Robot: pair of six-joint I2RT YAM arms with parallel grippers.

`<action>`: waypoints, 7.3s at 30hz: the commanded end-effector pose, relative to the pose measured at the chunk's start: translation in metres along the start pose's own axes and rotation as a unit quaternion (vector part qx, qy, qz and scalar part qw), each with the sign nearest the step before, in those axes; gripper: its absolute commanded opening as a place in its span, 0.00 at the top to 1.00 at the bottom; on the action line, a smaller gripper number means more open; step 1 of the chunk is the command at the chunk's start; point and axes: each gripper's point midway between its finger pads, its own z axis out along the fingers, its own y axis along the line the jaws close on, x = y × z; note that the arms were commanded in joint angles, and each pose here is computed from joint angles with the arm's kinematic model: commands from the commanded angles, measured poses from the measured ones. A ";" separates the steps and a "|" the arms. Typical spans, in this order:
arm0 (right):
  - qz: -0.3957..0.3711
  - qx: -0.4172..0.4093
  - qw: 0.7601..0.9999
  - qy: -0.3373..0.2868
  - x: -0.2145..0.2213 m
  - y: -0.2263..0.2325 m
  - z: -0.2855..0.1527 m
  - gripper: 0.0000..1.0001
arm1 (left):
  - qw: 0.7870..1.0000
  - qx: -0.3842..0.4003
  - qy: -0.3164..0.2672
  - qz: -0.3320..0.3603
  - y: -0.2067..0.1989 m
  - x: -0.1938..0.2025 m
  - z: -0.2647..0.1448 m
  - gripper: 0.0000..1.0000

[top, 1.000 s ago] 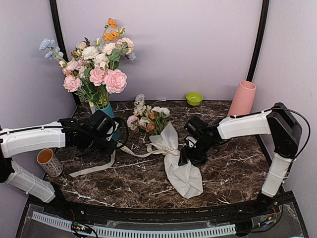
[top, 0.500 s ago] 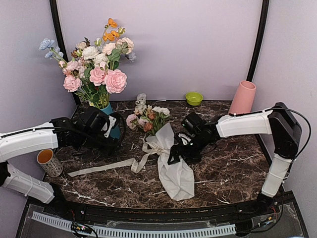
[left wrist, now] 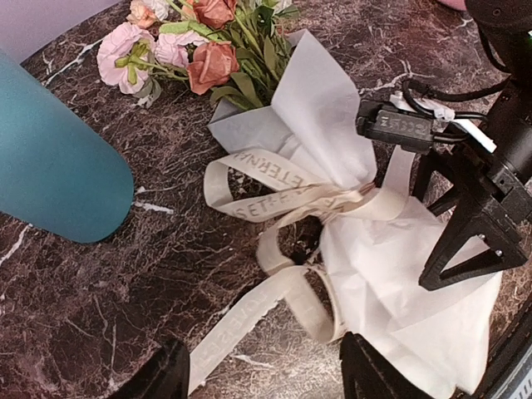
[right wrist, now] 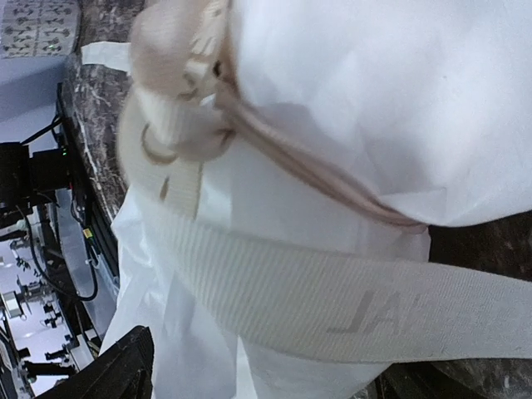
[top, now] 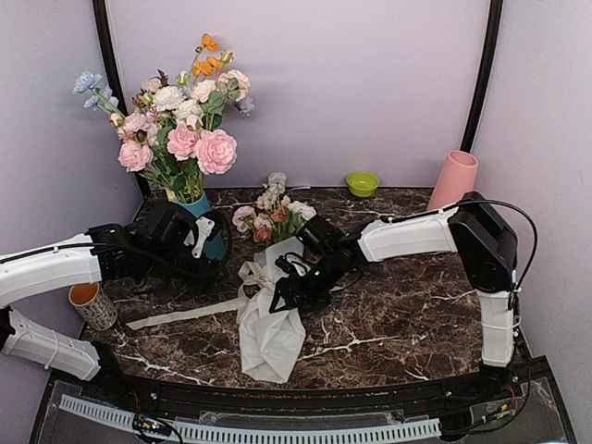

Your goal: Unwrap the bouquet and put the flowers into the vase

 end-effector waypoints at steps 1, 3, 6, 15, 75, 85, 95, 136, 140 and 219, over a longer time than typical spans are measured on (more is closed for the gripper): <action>-0.080 -0.062 0.995 -0.002 -0.014 0.042 0.004 0.12 | 0.999 -0.008 -0.029 -0.036 0.007 0.002 -0.009 0.33; -0.092 -0.074 0.993 0.000 -0.012 0.049 0.000 0.10 | 0.998 -0.016 -0.040 -0.051 0.012 0.004 -0.013 0.31; -0.116 -0.083 0.990 0.007 -0.005 0.056 -0.010 0.06 | 0.995 -0.024 -0.037 -0.087 0.017 0.011 -0.016 0.24; -0.245 -0.023 0.969 0.002 0.010 0.061 -0.055 0.01 | 0.992 0.080 -0.022 -0.096 -0.019 0.018 -0.010 0.10; -0.441 0.102 0.882 -0.135 -0.042 -0.040 0.009 0.68 | 0.987 0.110 0.116 0.021 -0.072 0.063 0.045 0.69; -0.412 0.092 0.898 -0.122 -0.022 -0.045 0.010 1.00 | 0.987 0.120 0.106 0.000 -0.072 0.066 0.040 0.70; -0.380 0.116 0.900 -0.180 -0.023 -0.024 -0.038 1.00 | 0.987 0.119 0.111 -0.016 -0.071 0.070 0.038 0.71; -0.243 0.201 0.727 -0.610 -0.035 0.097 -0.389 1.00 | 0.999 0.015 -0.012 -0.027 -0.012 -0.076 -0.002 0.37; -0.307 0.082 0.716 -0.621 -0.046 0.163 -0.397 1.00 | 0.999 0.022 -0.026 -0.032 -0.015 -0.091 -0.011 0.38; -0.342 0.141 0.894 -0.254 -0.027 0.030 -0.172 0.09 | 0.991 0.125 0.028 -0.032 -0.093 -0.063 -0.005 0.19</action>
